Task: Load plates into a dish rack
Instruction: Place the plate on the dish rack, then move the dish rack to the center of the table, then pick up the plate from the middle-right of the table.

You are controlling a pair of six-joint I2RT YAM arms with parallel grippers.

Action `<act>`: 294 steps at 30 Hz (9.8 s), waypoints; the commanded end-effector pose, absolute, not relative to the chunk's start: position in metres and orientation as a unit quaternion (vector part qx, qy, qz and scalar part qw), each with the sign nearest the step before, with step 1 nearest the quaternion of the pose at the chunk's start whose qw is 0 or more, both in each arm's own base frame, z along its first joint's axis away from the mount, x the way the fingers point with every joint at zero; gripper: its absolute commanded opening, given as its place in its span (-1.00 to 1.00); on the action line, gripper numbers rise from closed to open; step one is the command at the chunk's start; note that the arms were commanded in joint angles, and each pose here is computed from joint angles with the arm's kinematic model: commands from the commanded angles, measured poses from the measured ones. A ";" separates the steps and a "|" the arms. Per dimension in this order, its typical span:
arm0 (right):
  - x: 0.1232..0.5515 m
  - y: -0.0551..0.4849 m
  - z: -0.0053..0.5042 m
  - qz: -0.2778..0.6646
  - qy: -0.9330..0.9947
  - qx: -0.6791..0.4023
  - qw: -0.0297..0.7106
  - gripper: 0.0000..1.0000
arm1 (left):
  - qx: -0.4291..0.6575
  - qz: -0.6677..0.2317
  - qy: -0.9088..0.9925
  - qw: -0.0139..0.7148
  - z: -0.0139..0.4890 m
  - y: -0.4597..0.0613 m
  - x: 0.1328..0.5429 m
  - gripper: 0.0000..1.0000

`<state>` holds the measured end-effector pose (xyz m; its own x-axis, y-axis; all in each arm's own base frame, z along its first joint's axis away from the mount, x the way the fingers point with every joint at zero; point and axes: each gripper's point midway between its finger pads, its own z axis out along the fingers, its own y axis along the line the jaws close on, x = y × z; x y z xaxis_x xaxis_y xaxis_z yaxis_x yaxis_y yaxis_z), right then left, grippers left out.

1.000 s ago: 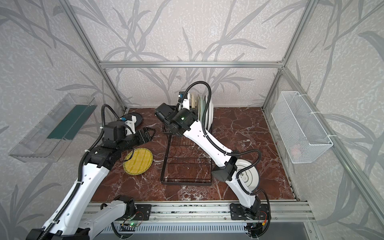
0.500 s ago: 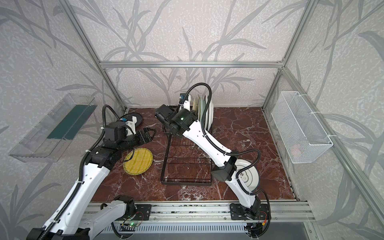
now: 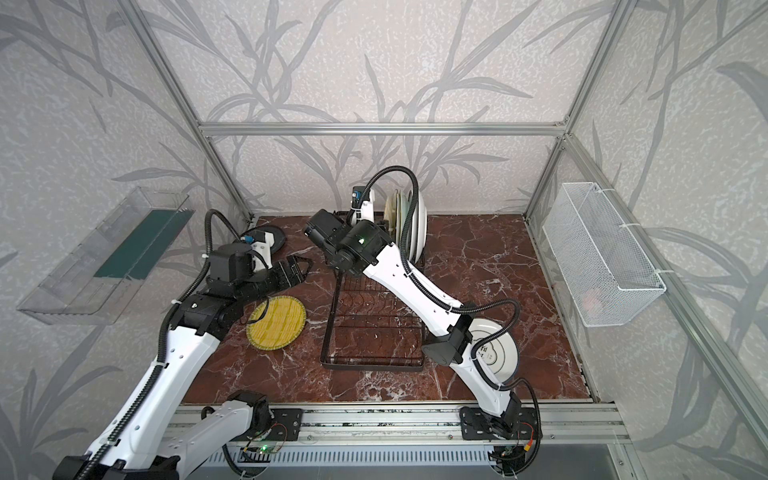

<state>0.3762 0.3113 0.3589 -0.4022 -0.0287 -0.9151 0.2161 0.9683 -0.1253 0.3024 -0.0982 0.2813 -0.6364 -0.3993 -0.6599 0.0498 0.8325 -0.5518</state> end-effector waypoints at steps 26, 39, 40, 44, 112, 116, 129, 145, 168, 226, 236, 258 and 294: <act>0.350 0.338 0.440 0.008 0.809 -0.012 0.587 0.35 | -0.094 -0.256 0.872 0.406 0.271 -0.095 0.294 0.84; 0.274 0.290 0.459 0.078 0.818 -0.185 0.539 0.51 | -0.035 -0.270 0.903 0.332 0.250 -0.108 0.251 0.82; 0.266 0.279 0.451 0.086 0.816 -0.188 0.540 0.58 | -0.033 -0.269 0.906 0.325 0.246 -0.108 0.248 0.80; 0.235 0.223 0.438 0.139 0.802 -0.146 0.562 0.72 | -0.036 -0.273 0.914 0.299 0.231 -0.111 0.243 0.76; 0.275 0.203 0.067 0.104 0.961 -0.033 0.255 -1.00 | -0.143 -0.150 0.960 0.186 0.059 -0.144 0.283 -1.00; 0.288 0.206 0.068 0.112 0.958 -0.027 0.261 -1.00 | -0.145 -0.149 0.958 0.197 0.063 -0.149 0.299 -1.00; 0.347 0.221 0.080 0.143 0.949 -0.013 0.282 -1.00 | -0.165 -0.119 0.956 0.210 0.066 -0.152 0.349 -1.00; 0.371 0.242 0.089 0.197 0.937 -0.010 0.288 -1.00 | -0.186 -0.126 0.951 0.212 0.062 -0.140 0.366 -1.00; 0.375 0.218 0.156 0.216 0.911 0.009 0.352 0.42 | -0.167 -0.144 0.939 0.263 0.120 -0.134 0.364 0.05; 0.193 0.009 0.036 0.195 0.814 0.520 0.173 0.98 | -0.040 -0.269 0.904 0.331 0.205 -0.137 0.303 0.91; 0.200 0.019 0.024 0.247 0.794 0.516 0.204 0.80 | -0.043 -0.269 0.904 0.330 0.204 -0.136 0.303 0.91; 0.197 0.018 -0.005 0.231 0.799 0.525 0.179 -0.41 | -0.054 -0.278 0.900 0.333 0.212 -0.135 0.311 0.90; 0.268 -0.012 0.129 0.194 0.806 0.478 0.291 -1.00 | -0.036 -0.297 0.877 0.375 0.250 -0.139 0.315 0.87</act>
